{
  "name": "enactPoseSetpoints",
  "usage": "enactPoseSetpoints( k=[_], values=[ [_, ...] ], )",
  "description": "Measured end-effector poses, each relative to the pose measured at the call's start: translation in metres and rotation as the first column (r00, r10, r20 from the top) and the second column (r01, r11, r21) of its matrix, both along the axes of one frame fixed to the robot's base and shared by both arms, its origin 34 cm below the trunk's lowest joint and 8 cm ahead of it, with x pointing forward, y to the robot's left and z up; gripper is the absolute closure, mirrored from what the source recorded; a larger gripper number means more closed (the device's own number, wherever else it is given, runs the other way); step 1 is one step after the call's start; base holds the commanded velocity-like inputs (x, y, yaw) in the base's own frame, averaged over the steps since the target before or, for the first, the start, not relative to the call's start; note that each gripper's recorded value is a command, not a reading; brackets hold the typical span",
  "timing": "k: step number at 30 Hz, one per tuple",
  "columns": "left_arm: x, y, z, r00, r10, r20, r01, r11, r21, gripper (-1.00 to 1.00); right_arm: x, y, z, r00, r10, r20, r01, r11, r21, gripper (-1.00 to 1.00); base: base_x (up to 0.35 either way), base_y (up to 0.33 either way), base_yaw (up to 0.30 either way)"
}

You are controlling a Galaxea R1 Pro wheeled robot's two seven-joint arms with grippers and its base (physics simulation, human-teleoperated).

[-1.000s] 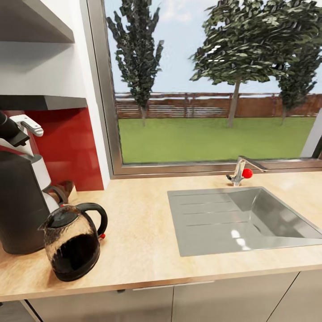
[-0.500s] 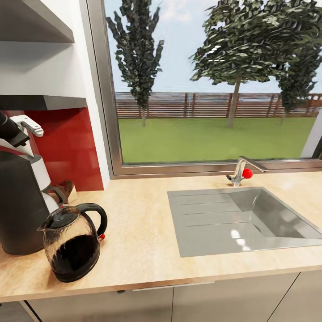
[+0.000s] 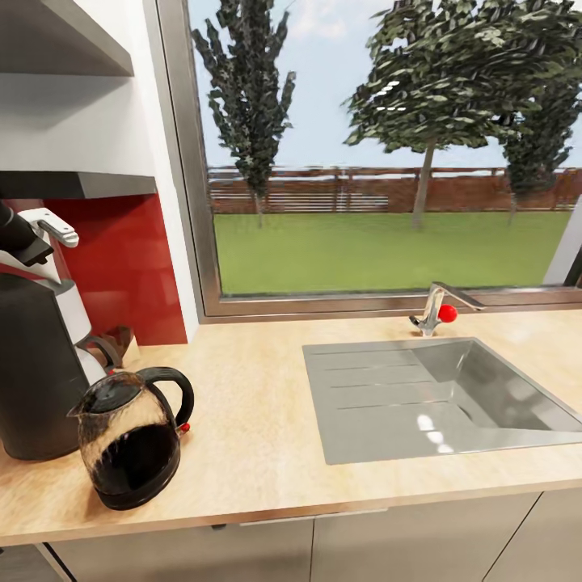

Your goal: Set up a coffee station on the kitchen countertop: keep the coffee maker on the countertop, move the bottle of coffee from the kitchen shelf to the counter next to the coffee maker, place a paper coffee filter on top of the coffee maker, put the saucer next to the coffee maker with the coffee cup on the saucer, and place the electric kettle next to the coffee maker.

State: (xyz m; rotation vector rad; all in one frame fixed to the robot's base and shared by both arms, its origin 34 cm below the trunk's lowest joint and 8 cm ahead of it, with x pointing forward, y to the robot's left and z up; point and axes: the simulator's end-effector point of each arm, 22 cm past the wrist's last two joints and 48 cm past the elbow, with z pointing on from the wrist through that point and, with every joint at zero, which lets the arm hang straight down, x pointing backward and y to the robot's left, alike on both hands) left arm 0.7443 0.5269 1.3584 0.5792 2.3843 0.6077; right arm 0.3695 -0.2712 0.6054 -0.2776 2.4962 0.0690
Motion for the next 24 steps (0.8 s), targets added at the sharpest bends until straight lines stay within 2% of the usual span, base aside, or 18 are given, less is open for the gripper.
enactPoseSetpoints(
  k=[24],
  values=[
    [0.0036, 0.0003, -0.0060, 1.000, 0.001, -0.011, -0.001, 1.000, 0.003, 1.00, -0.0029, 0.0000, -0.0020, 1.000, 0.000, -0.009, 0.000, 1.000, 0.000, -1.00, 0.000, 0.000, 0.000]
  ],
)
